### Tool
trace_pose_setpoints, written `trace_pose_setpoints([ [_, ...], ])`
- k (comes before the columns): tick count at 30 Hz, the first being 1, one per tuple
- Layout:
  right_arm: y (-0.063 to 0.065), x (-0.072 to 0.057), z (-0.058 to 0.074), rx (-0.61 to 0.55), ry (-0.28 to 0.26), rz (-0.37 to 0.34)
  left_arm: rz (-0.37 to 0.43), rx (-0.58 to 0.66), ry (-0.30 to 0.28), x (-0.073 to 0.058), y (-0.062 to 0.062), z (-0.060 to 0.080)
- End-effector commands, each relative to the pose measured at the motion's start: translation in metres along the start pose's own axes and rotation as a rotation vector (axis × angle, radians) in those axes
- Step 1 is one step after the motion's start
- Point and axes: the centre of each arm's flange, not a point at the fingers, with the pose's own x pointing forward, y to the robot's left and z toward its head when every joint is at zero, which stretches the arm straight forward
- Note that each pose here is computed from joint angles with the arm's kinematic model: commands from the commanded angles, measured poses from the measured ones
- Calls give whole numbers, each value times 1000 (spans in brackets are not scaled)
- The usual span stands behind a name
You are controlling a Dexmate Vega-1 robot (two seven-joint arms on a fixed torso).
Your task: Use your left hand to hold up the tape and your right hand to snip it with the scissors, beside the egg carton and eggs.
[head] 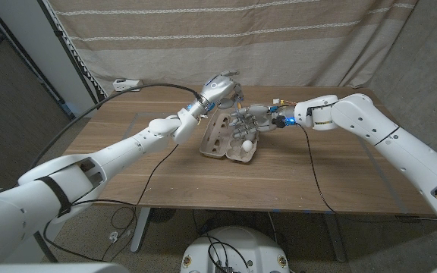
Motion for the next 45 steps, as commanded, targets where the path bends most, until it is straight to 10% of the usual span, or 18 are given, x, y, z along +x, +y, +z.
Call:
trace_pose_setpoints([
  [1,-1,0,-2,19,-2,-3,12,-2,3,-2,0,-2],
  [45,-1,-7,-4,10,-10,-1,85,16,-8,-7,0,-3],
])
